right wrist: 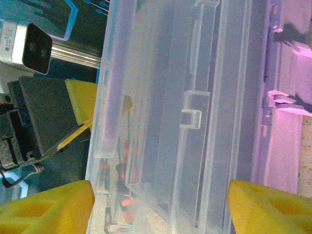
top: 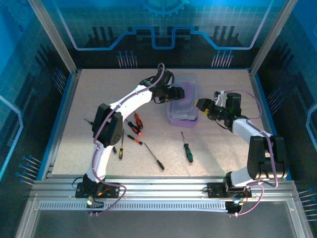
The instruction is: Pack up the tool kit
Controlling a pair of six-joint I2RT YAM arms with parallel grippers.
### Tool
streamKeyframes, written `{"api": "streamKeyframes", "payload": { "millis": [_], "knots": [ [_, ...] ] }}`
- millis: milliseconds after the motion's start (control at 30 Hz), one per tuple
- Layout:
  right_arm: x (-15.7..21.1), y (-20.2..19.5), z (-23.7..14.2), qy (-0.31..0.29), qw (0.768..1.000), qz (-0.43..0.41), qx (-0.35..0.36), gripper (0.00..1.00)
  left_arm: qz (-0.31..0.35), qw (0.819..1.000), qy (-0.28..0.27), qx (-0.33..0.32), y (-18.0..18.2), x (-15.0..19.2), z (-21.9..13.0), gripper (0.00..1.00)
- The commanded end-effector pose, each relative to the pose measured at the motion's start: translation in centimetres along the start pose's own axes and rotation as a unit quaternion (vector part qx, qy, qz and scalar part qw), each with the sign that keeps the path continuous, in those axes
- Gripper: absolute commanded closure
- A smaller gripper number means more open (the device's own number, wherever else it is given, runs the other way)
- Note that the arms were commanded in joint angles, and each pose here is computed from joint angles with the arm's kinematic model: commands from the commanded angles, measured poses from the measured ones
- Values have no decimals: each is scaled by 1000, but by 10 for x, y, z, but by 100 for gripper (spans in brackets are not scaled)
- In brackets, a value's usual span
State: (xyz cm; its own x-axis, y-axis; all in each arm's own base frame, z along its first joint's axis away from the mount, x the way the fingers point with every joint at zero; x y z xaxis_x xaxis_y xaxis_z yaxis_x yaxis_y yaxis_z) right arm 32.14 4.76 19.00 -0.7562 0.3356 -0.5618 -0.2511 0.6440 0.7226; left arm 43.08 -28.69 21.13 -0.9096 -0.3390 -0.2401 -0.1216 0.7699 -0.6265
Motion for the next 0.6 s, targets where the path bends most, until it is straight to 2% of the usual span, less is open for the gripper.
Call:
{"api": "streamKeyframes", "payload": {
  "millis": [0, 300, 400, 533, 567],
  "knots": [
    [-8, 13, 5, 5, 999, -12, -38, 27, -50, 996, 69, 14, 4, 24, 9, 37],
    [-14, 22, 5, -6, 998, -17, -63, 29, -48, 995, 59, 66, -6, 24, -6, 34],
    [-18, 28, 3, -11, 997, -23, -67, 29, -36, 993, 60, 93, -9, 26, -12, 27],
    [-24, 35, 1, -9, 997, -29, -68, 29, -11, 993, 53, 102, -7, 30, -21, 13],
    [-25, 36, 2, -6, 997, -31, -68, 29, -5, 993, 54, 104, -7, 31, -24, 2]
  ]
}}
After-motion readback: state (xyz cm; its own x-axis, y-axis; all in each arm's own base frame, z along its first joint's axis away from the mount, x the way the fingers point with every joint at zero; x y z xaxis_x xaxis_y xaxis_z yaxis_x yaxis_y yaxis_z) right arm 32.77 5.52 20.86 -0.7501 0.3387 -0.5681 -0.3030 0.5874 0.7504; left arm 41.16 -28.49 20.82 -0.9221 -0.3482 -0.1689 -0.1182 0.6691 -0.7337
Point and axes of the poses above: each hand's point on the last joint's axis, 136 mm out from that joint toward the fingers, its own z axis out along the fingers, its own y axis along the line the jaws close on, x = y × z, the point moved 10 cm from there along -z, back along the fingers, and after that the axes turned 14 degrees about -z, right-handed, at the moved point
